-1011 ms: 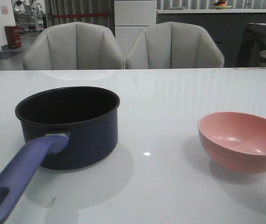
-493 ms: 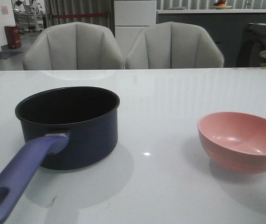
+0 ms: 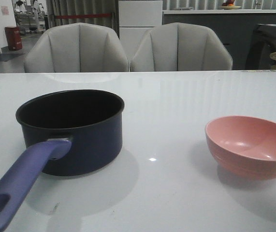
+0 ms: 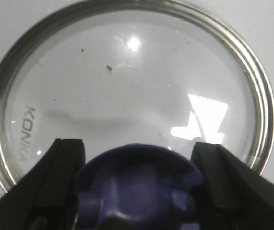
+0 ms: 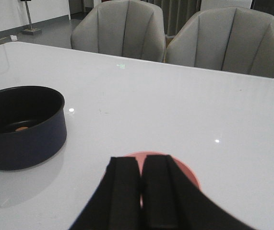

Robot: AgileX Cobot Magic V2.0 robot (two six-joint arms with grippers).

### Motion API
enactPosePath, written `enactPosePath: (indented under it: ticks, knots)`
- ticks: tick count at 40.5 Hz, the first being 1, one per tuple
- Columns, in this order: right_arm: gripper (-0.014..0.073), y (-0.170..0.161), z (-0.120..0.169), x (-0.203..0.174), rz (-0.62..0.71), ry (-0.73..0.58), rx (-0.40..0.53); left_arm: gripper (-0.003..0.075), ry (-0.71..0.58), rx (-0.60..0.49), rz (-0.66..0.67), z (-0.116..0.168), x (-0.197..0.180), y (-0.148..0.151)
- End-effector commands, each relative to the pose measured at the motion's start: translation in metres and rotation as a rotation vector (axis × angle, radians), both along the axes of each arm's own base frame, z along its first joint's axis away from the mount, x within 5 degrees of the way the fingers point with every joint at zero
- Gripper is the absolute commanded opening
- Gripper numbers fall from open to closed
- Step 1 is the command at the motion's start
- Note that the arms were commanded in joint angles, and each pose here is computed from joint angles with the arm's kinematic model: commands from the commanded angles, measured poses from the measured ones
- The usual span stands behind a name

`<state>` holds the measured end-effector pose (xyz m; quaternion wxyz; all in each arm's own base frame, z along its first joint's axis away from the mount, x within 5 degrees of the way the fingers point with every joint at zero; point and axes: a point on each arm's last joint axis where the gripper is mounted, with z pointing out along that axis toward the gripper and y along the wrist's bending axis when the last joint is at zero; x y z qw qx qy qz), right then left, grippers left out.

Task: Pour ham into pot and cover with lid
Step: 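Lower the left gripper onto the purple lid knob and close, then lift the glass lid and carry it above the saucepan, left gripper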

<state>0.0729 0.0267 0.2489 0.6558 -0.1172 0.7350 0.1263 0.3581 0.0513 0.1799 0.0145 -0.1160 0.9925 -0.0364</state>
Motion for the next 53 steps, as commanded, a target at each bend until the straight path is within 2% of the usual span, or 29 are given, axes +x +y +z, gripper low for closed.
enactPosePath:
  ticks: [1, 10, 17, 27, 33, 42, 48, 53]
  knots:
    - [0.0160, -0.001, 0.018, 0.001, -0.009, -0.111, 0.033, 0.0197, -0.050, 0.001, -0.001, 0.019, -0.001, 0.000]
    - [0.0160, -0.001, 0.018, 0.001, -0.009, -0.111, 0.033, 0.0197, -0.100, 0.010, -0.002, 0.033, -0.003, -0.001]
    - [0.0160, -0.001, 0.018, 0.001, -0.009, -0.111, 0.033, 0.0197, -0.188, 0.025, -0.001, 0.060, -0.007, -0.001]
    - [0.0160, -0.001, 0.018, 0.001, -0.009, -0.111, 0.033, 0.0197, -0.227, 0.014, -0.050, 0.102, -0.006, -0.011]
    - [0.0160, -0.001, 0.018, 0.001, -0.009, -0.111, 0.033, 0.0197, -0.267, 0.011, -0.141, 0.126, -0.002, -0.037]
    - [0.0160, -0.001, 0.018, 0.001, -0.009, -0.111, 0.033, 0.0197, -0.336, -0.008, -0.307, 0.157, 0.001, -0.096]
    - [0.0160, -0.001, 0.018, 0.001, -0.009, -0.111, 0.033, 0.0197, -0.364, -0.022, -0.395, 0.165, -0.002, -0.127]
    - [0.0161, -0.001, 0.018, 0.001, -0.009, -0.110, 0.033, 0.0197, -0.326, -0.034, -0.466, 0.160, -0.004, -0.152]
